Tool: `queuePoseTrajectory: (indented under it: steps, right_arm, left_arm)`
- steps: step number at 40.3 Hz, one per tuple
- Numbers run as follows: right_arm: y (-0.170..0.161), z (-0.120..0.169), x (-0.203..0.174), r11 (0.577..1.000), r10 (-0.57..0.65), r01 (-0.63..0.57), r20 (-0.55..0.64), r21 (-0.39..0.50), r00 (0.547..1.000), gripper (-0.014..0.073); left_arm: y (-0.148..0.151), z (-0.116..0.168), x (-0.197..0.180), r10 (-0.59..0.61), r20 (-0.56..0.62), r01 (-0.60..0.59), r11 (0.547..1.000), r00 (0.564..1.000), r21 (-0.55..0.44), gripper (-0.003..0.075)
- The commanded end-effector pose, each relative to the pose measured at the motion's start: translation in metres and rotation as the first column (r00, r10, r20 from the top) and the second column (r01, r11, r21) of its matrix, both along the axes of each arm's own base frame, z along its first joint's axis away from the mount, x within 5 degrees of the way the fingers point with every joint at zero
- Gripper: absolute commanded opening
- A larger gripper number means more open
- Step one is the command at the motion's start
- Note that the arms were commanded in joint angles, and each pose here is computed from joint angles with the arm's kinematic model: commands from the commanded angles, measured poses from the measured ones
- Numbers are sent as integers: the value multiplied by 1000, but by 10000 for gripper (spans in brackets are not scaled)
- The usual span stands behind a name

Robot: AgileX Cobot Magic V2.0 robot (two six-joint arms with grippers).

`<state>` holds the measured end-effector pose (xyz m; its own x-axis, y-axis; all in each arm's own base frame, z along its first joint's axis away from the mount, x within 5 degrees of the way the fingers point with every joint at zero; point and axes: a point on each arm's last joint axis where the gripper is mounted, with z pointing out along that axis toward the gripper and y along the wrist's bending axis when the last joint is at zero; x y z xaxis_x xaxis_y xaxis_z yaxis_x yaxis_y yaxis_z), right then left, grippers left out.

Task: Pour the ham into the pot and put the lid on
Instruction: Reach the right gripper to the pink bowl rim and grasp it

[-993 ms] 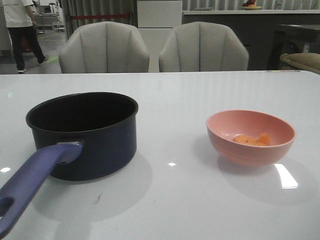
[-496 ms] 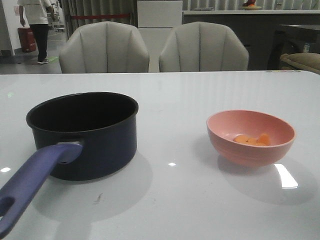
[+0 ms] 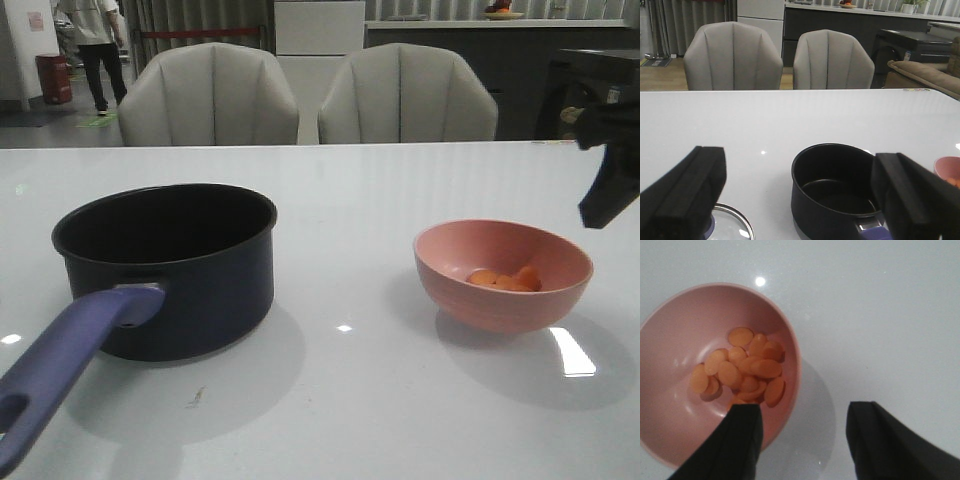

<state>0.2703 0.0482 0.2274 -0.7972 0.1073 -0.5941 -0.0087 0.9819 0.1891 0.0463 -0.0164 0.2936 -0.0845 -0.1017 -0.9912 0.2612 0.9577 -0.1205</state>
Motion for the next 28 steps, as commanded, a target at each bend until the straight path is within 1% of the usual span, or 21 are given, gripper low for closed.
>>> queuePoseTrajectory:
  steps: [1, 6, 9, 13, 15, 17, 19, 25, 28]
  right_arm:
    - [4, 6, 25, 1000, 12, -12, 55, -7, 998, 486]
    - [8, -7, 44, 1000, 17, -17, -9, -14, 1000, 468]
    - [10, -14, 54, 1000, 18, -19, -34, -17, 999, 405]
    - [11, -23, 63, 1000, 17, -18, -62, -16, 998, 269]
    - [12, -27, 65, 1000, 9, -9, -76, -3, 997, 182]
    - [13, -29, 66, 1000, -2, 3, -87, 14, 996, 124]
    - [14, -30, 68, 1000, -11, 14, -89, 27, 996, 141]
    - [13, -27, 73, 999, -28, 29, -28, 35, 999, 137]
    - [14, -20, 74, 998, -34, 35, -10, 50, 999, 137]
  left_arm:
    - [1, 15, -1, 7, 84, -4, 999, 996, -35, 638]
    - [1, 15, -1, 7, 84, -4, 999, 996, -35, 638]
    - [1, 15, -1, 7, 84, -4, 999, 996, -35, 638]
    - [1, 15, -1, 7, 84, -4, 999, 996, -35, 638]
    - [1, 15, -1, 7, 84, -4, 999, 996, -35, 638]
    - [1, 15, -1, 7, 84, -4, 999, 996, -35, 638]
    - [1, 15, -1, 7, 84, -4, 999, 996, -35, 638]
    - [1, 15, -1, 7, 84, -4, 999, 996, -35, 638]
    - [1, 15, -1, 7, 84, -4, 999, 996, -35, 638]
